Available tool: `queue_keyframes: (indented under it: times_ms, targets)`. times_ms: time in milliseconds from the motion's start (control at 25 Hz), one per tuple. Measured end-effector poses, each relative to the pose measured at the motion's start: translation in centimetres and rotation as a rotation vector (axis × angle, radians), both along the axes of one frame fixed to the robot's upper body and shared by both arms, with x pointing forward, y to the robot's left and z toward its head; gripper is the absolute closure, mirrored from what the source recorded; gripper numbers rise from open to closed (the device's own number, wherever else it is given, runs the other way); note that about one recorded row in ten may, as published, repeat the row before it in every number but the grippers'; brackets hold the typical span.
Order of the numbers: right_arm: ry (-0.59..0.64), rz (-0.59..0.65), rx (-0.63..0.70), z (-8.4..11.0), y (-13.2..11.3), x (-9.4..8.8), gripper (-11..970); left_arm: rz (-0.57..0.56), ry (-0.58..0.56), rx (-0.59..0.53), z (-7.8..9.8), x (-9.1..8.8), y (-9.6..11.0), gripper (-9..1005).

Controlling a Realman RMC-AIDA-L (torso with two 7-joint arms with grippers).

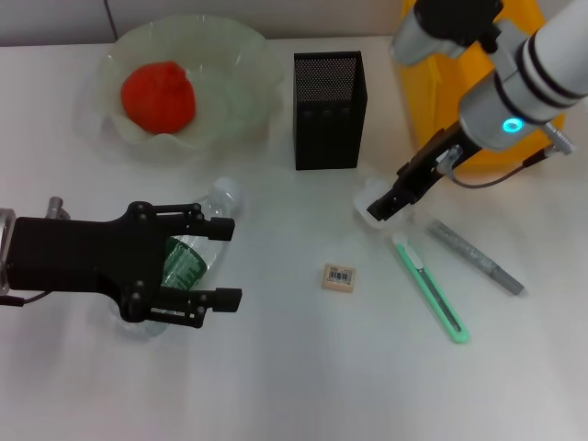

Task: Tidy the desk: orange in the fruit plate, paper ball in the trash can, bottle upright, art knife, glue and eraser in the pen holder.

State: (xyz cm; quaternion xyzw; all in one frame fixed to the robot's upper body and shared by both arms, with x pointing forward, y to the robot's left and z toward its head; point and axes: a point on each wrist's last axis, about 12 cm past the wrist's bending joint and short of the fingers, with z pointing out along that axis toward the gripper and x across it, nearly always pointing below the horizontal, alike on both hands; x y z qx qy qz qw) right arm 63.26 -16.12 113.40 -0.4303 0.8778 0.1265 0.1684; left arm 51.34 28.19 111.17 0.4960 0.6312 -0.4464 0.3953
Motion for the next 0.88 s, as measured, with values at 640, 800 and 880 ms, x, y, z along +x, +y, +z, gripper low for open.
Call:
queue_keyframes:
  times_ms: [640,800,880]
  targets:
    - [-0.032,0.054,0.091,1.1,-1.1,-2.0,461,0.006,0.012,-0.005,-0.3,-0.3,0.1,167]
    - [-0.139,0.004,0.226,5.0,-4.0,-3.2,436,0.009,0.017,-0.009,-0.3,-0.3,0.1,167]
    - [-0.279,-0.093,0.292,7.5,-7.4,-4.0,424,0.016,0.02,-0.011,-0.2,-0.2,0.2,167]
